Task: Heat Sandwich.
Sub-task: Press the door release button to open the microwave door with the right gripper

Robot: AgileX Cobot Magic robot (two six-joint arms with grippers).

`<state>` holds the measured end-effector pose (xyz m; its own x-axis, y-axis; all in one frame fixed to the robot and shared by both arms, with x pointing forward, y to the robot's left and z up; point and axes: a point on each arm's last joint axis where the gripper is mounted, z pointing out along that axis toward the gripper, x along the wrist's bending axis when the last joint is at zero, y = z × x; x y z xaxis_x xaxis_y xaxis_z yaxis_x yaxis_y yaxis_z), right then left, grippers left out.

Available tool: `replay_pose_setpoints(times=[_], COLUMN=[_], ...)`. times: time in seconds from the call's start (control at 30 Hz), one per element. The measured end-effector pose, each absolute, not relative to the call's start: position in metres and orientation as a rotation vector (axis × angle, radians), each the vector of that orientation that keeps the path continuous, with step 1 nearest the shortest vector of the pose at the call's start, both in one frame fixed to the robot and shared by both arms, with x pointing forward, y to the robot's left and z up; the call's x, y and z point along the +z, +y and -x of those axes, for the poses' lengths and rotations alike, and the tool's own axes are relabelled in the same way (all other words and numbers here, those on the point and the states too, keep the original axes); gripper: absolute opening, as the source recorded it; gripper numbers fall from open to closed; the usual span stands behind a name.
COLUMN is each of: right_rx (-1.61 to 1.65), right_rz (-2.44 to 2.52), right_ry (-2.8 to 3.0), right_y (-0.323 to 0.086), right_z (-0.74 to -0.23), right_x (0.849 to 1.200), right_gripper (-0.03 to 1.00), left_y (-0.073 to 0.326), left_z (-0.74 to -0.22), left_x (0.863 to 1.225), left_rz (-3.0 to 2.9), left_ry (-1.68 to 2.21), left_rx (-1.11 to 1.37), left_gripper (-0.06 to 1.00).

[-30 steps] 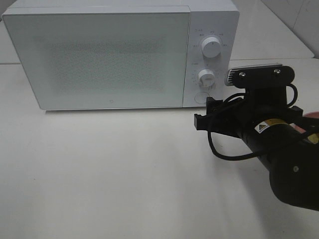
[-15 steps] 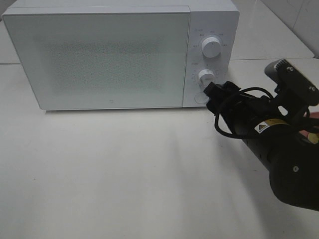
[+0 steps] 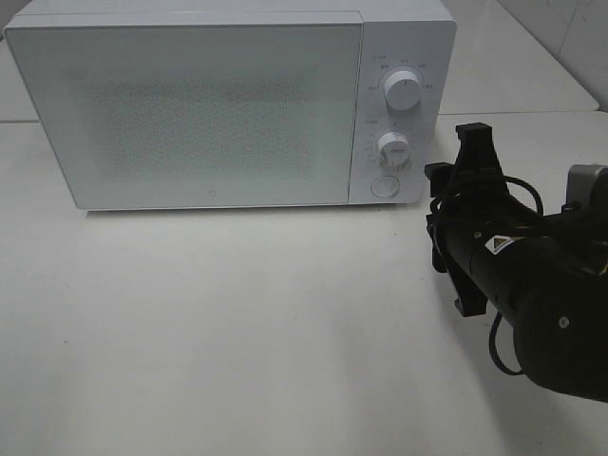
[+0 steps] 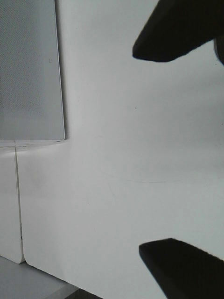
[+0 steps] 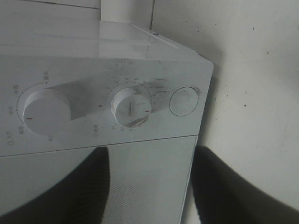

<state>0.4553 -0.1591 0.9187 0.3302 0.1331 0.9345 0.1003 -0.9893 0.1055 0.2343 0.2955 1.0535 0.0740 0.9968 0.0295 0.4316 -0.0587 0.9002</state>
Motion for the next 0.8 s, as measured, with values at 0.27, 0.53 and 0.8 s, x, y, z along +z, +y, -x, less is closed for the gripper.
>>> replay_pose_setpoints(times=[0.27, 0.53, 0.8], right_rx=[1.784, 1.739, 1.731], right_rz=[-2.615, -2.656, -2.653], right_ry=[0.127, 0.138, 0.178], right_y=[-0.158, -0.158, -0.161], right_z=[-0.454, -0.453, -0.462], right_x=[0.916, 0.913, 0.908], right_gripper=[0.13, 0.01, 0.01], left_y=[0.295, 0.295, 0.295], left_z=[-0.234, -0.234, -0.234], left_x=[1.053, 1.053, 1.053], left_rz=[-1.598, -1.598, -1.598], left_ry=[1.456, 1.456, 1.456], left_rx=[0.947, 0.947, 0.947], left_gripper=[0.97, 0.97, 0.97])
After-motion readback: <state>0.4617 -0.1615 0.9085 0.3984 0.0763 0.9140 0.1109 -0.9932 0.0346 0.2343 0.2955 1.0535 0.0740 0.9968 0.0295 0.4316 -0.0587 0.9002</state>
